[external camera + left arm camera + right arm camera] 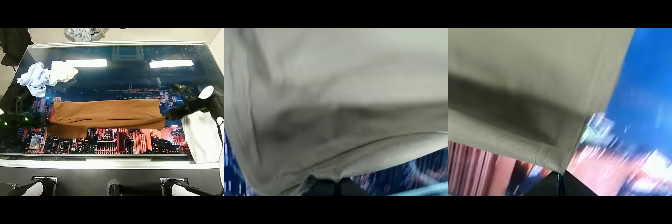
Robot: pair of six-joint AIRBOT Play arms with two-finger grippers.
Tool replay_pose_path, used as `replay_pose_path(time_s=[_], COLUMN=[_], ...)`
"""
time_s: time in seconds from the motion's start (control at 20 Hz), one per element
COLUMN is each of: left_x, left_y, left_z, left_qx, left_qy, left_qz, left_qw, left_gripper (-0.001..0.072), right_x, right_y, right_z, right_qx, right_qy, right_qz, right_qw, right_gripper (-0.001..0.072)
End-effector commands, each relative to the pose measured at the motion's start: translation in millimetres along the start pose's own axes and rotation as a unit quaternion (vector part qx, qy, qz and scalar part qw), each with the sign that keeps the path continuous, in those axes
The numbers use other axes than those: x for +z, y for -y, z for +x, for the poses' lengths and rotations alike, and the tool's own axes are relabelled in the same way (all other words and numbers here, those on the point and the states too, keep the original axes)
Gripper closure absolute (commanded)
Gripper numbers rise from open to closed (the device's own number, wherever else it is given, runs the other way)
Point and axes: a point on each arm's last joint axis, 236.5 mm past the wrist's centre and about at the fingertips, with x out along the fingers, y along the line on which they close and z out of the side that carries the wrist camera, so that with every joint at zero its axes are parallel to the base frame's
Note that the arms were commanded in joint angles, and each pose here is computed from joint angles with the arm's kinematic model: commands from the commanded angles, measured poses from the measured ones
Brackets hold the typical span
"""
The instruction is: Fold the shirts.
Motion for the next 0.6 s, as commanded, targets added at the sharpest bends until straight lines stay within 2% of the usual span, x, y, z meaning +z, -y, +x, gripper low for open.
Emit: replay_pose_path(time_s=[0.0,0.15,0.3,0.55], left_x=[63,101,110,96], left_y=[1,-1,-11,-18], left_z=[-1,25,67,104], left_qx=[-0.019,-0.04,-0.049,-0.056], left_qy=[0.034,0.021,-0.022,-0.072], left_qz=[-0.005,-0.015,-0.039,-0.051], left_qw=[0.999,0.999,0.998,0.995], left_gripper=[0.0684,0.0683,0.0682,0.068], right_x=[53,85,94,91], right_y=[19,28,35,25], right_z=[-1,23,58,98], right_qx=[-0.007,0.02,0.04,0.038], right_qy=[0.054,0.086,0.089,0.059], right_qz=[0.015,0.051,0.095,0.068], right_qw=[0.998,0.995,0.991,0.995], right_gripper=[0.0682,0.0681,0.068,0.0676])
